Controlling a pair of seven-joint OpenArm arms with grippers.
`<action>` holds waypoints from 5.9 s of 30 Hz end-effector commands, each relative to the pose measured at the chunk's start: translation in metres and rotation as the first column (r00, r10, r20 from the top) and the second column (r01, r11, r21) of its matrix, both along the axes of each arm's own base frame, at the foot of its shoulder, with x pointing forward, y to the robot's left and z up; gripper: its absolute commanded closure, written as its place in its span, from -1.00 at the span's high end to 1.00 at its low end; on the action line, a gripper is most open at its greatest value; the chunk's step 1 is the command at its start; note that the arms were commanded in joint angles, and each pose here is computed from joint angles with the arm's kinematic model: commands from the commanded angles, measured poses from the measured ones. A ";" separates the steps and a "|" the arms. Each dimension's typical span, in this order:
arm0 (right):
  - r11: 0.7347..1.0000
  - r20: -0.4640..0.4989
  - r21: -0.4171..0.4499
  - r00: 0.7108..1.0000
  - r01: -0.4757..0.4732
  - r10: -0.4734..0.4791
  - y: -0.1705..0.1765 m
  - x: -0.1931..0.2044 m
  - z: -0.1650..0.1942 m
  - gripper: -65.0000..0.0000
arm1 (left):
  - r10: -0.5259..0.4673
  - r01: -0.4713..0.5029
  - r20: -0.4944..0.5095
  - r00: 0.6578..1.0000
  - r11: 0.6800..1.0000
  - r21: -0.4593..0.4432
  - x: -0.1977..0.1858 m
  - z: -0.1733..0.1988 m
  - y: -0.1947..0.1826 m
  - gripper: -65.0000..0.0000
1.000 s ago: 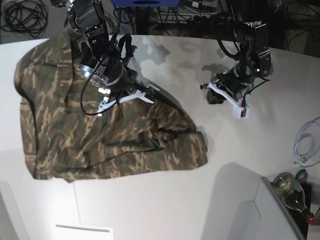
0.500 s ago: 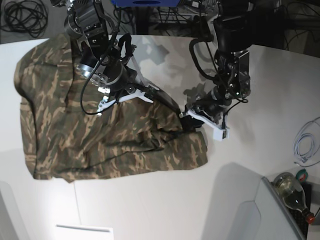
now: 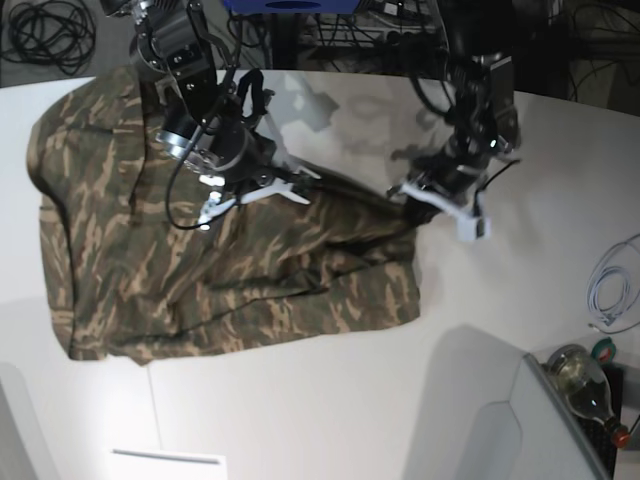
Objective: Layout the t-shirt on the table in an organized manner, then fold the t-shirt properly
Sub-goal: 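Grasp the bunched shirt edge with the left gripper and pull it outward, then pull the shirt edge with the left gripper to flatten the fabric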
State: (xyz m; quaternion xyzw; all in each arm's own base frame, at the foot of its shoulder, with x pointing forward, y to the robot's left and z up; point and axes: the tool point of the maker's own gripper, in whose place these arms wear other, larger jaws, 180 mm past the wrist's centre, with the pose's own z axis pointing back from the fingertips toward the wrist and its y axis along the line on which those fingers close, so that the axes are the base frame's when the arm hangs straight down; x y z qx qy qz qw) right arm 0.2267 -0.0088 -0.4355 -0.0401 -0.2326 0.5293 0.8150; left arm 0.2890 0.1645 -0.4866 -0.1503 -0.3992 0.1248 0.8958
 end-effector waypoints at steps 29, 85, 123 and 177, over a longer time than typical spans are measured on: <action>0.980 -0.097 0.129 0.986 0.151 -0.139 0.000 0.011 -0.011 -1.00 | 0.093 -0.116 0.117 0.989 0.972 0.205 -0.036 0.087 0.063 -1.00; 0.983 -0.096 0.126 0.987 0.137 -0.125 0.002 0.011 -0.011 -1.00 | -0.166 0.167 -0.017 0.986 0.974 0.155 0.051 0.042 0.006 -0.11; 0.988 -0.094 0.074 0.987 0.138 -0.130 -0.022 0.009 -0.017 -1.00 | -0.108 0.109 -0.031 0.994 0.994 0.031 0.132 0.082 -0.069 0.42; 0.985 -0.096 0.104 0.987 0.138 -0.128 -0.008 0.010 -0.014 -1.00 | 0.418 -0.404 -0.086 0.904 0.903 0.144 -0.064 0.044 0.106 -1.00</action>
